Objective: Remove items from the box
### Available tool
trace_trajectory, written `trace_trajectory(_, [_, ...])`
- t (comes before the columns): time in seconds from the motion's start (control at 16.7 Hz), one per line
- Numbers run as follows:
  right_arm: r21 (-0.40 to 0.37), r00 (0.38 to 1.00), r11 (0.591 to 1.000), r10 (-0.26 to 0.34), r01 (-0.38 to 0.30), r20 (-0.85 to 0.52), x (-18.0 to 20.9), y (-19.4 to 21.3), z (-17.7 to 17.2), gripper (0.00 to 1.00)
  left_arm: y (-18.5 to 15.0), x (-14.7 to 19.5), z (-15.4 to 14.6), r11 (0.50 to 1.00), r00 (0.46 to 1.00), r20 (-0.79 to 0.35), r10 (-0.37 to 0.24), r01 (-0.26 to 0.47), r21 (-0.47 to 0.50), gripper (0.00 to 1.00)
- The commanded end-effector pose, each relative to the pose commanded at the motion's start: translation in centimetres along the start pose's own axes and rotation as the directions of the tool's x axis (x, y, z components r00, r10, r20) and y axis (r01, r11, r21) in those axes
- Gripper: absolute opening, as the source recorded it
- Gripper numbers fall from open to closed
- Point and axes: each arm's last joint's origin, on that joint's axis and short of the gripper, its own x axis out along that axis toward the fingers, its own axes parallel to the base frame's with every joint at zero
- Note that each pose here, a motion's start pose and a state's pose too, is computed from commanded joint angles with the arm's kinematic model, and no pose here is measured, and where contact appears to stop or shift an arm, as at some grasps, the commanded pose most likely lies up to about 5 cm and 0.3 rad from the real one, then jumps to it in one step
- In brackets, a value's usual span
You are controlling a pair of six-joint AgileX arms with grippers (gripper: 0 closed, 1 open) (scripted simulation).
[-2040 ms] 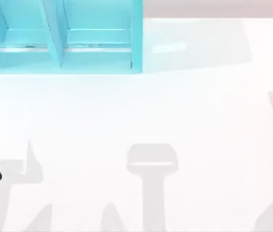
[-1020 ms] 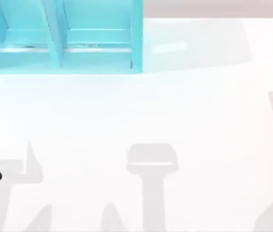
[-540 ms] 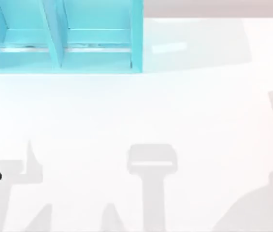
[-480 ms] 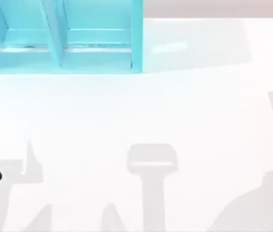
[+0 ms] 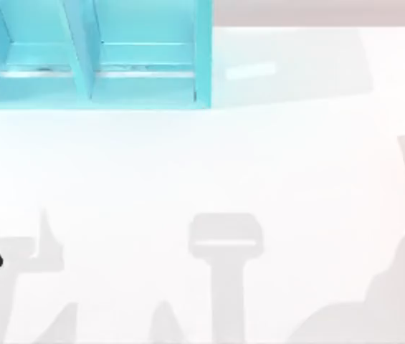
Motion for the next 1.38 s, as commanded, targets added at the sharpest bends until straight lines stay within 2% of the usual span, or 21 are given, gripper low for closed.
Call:
trace_trajectory(0.24, [0.003, 0.995, 0.999, 0.046, -0.046, -0.091, -0.1, 1.1, -0.7, 0.00, 0.0, 0.0, 0.0, 1.000, 1.000, 0.000, 0.000, 0.000, 0.000, 1.00])
trace_trajectory(0.54, [0.008, 0.995, 0.999, 0.048, -0.048, -0.092, 0.1, 1.0, -0.7, 0.00, 0.0, 0.0, 0.0, 1.000, 1.000, 0.000, 0.000, 0.000, 0.000, 1.00])
trace_trajectory(0.78, [0.000, 0.997, 1.000, 0.028, -0.028, -0.071, 0.3, 3.5, 1.8, 0.00, 0.0, 0.0, 0.0, 1.000, 1.000, 0.000, 0.000, 0.000, 0.000, 1.00])
trace_trajectory(0.9, [-0.007, 0.999, 1.000, 0.018, -0.018, -0.044, 0.7, 6.7, 3.8, 0.00, 0.0, 0.0, 0.0, 1.000, 1.000, 0.000, 0.000, 0.000, 0.000, 1.00])
trace_trajectory(1.08, [-0.036, 1.000, 0.999, 0.028, -0.028, -0.010, 1.8, 14.3, 6.4, 0.00, 0.0, 0.0, 0.0, 1.000, 1.000, 0.000, 0.000, 0.000, 0.000, 1.00])
trace_trajectory(1.2, [-0.055, 0.999, 0.998, 0.044, -0.044, -0.007, 3.0, 19.3, 7.0, 0.00, 0.0, 0.0, 0.0, 1.000, 1.000, 0.000, 0.000, 0.000, 0.000, 1.00])
trace_trajectory(1.38, [-0.048, 0.998, 0.997, 0.057, -0.058, -0.031, 5.1, 24.5, 6.9, 0.00, 0.0, 0.0, 0.0, 1.000, 1.000, 0.000, 0.000, 0.000, 0.000, 1.00])
